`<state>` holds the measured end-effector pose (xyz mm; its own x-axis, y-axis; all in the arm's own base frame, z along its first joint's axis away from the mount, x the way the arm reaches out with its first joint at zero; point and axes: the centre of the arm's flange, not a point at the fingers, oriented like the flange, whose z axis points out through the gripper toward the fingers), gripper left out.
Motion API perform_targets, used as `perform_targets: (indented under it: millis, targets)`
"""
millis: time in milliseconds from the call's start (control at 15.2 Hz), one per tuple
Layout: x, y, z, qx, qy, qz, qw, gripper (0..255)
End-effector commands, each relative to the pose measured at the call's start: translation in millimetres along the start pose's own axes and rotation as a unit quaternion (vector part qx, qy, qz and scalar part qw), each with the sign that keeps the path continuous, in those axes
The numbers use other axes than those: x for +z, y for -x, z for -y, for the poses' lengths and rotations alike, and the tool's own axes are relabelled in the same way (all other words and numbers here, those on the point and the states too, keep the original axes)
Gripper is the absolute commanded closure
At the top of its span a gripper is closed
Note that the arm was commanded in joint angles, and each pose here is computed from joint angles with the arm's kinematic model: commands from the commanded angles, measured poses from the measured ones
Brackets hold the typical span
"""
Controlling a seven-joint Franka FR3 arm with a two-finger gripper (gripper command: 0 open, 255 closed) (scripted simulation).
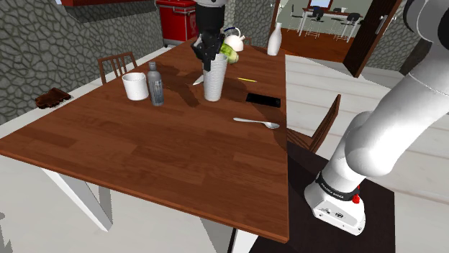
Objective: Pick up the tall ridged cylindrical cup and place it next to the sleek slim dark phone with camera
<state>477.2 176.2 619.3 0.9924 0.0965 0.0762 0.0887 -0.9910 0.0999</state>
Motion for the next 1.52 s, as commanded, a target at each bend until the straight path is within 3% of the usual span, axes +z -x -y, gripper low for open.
perform_targets:
  millis: [0,1452]
  targets:
    - [-7,14,-22,-0.001,0.000,0.000,1.0000,255]
    - [-70,172,-258,-0.001,0.000,0.000,1.0000,255]
